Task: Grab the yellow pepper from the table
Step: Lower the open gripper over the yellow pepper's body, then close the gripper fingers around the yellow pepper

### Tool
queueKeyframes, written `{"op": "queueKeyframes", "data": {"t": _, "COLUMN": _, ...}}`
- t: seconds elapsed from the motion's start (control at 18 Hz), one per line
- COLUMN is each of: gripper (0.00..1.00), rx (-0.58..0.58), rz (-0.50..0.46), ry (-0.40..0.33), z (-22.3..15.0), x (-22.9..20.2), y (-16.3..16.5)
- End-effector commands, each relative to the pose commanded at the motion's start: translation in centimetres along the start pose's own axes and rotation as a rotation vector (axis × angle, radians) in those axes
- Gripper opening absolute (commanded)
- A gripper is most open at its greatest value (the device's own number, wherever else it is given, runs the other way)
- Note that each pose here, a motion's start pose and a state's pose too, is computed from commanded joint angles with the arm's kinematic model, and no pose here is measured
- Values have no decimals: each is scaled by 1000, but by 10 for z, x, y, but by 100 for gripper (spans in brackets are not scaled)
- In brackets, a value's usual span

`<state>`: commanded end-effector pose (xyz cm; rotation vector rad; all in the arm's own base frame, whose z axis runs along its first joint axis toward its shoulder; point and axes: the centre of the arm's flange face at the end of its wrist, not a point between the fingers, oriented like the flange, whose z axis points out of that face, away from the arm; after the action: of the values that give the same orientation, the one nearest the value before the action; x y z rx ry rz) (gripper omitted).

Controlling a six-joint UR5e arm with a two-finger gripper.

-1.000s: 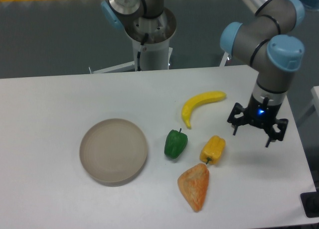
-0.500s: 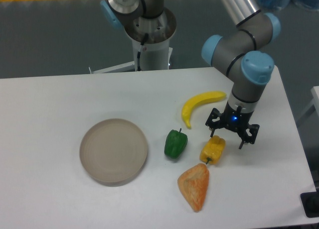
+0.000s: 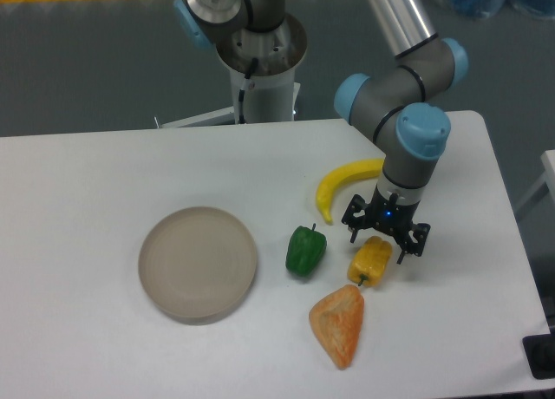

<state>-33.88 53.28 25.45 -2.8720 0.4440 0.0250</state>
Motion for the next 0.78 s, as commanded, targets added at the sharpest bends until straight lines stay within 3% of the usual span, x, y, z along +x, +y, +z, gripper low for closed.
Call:
{"op": "queueKeyframes", "data": {"t": 0.17, "gripper": 100, "rx": -3, "rz": 2, "ry": 4, "z": 6, "x": -2, "y": -2}}
{"op": "queueKeyframes", "data": {"t": 0.22, "gripper": 93, "rx": -3, "rz": -1, "ry": 4, "z": 5, "x": -3, "y": -1}}
{"op": "queueKeyframes", "data": {"t": 0.28, "gripper": 72, "rx": -3, "rz": -5, "ry": 2, "z": 4, "x": -3, "y": -2}}
{"op": "queueKeyframes", "data": {"t": 0.33, "gripper": 45, "rx": -2, "rz": -11, "ry": 1, "z": 3, "x": -3, "y": -2}}
{"op": "queueKeyframes", "data": {"t": 0.39, "gripper": 40, "rx": -1, "rz": -10, "ry": -2, "z": 2, "x": -4, "y": -3}}
{"op": "queueKeyframes", "data": {"t": 0.78, "gripper": 40, "rx": 12, "rz": -6, "ry": -24, "z": -10, "x": -11, "y": -9}}
